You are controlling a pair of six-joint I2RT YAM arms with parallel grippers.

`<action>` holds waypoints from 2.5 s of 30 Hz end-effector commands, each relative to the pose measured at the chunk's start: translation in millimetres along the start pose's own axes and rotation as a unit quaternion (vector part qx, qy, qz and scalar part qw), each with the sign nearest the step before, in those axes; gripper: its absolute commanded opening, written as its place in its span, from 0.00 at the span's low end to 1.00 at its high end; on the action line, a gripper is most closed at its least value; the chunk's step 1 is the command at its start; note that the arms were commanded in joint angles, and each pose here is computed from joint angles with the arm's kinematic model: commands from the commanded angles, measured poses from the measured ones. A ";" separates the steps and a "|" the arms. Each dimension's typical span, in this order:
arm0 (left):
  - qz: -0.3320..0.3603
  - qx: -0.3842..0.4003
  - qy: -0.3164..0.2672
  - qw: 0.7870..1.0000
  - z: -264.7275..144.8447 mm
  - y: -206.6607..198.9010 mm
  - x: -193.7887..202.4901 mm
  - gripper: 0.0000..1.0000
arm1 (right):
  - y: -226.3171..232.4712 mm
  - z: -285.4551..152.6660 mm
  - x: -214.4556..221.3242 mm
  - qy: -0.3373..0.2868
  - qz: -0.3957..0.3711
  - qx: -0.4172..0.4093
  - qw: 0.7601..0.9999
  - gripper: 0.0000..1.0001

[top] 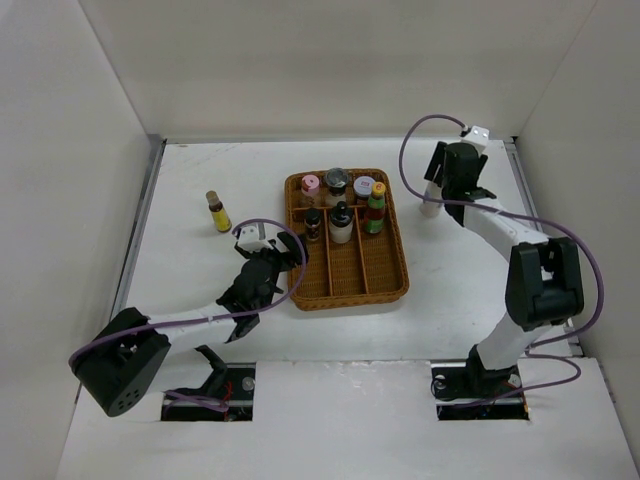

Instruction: Organize the condiment bottles

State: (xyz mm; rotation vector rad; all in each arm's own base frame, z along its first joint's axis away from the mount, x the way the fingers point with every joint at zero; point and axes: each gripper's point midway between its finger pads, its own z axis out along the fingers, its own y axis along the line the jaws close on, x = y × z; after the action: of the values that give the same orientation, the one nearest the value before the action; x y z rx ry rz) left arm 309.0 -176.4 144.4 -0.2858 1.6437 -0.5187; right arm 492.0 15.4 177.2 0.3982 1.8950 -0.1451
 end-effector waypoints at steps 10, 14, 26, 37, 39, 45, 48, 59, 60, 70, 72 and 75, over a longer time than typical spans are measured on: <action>-0.023 0.019 -0.027 0.999 4.1 -13.4 -16.8 0.84 | 6.1 -19.8 -9.2 -0.026 0.015 -0.016 0.999 0.83; -0.024 0.029 -0.026 0.999 2.7 -20.0 -16.8 0.84 | 10.3 -31.8 -16.6 -0.040 0.023 -0.027 0.999 0.83; -0.024 0.028 -0.027 0.999 2.4 -18.8 -17.6 0.84 | 36.1 -11.2 6.7 -0.009 0.013 -0.058 0.998 0.89; -0.022 0.025 -0.023 0.999 3.9 -17.0 -14.8 0.84 | 29.9 -29.7 -26.2 -0.078 0.032 -0.035 0.996 0.47; -0.023 0.027 -0.027 0.999 2.5 -18.2 -17.2 0.84 | 27.0 -52.5 -33.8 -0.100 0.034 -0.029 0.994 0.45; -0.027 0.032 -0.025 0.999 1.6 -21.5 -16.6 0.84 | 26.3 -135.3 -29.0 -0.119 0.043 -0.054 0.990 0.44; -0.026 0.027 -0.023 0.999 3.8 -18.6 -14.5 0.84 | 36.9 -173.8 -19.2 -0.113 0.033 -0.094 0.989 0.44; -0.028 0.019 -0.042 0.999 0.9 -14.2 -27.0 0.84 | 112.9 -230.8 30.9 -0.082 0.010 -0.233 0.969 0.45; -0.028 0.015 -0.044 0.999 1.6 -12.1 -28.2 0.84 | 114.9 -227.6 36.3 -0.081 0.007 -0.232 0.969 0.46; -0.021 -0.018 -0.042 0.999 9.4 2.6 -34.3 0.83 | 135.1 -203.6 88.0 -0.046 -0.038 -0.236 0.970 0.51; -0.024 -0.024 -0.042 0.999 7.4 2.0 -40.4 0.83 | 132.5 -201.7 92.2 -0.043 -0.047 -0.231 0.971 0.60; -0.018 -0.048 -0.041 0.998 6.6 2.2 -51.7 0.83 | 126.9 -203.1 92.2 -0.045 -0.050 -0.229 0.971 0.76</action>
State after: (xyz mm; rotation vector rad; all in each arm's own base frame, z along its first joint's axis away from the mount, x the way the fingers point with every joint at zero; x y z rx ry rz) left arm 316.6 -153.5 151.2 -0.3479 1.6490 -0.4418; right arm 320.5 205.7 147.4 -0.0738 1.8845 0.1351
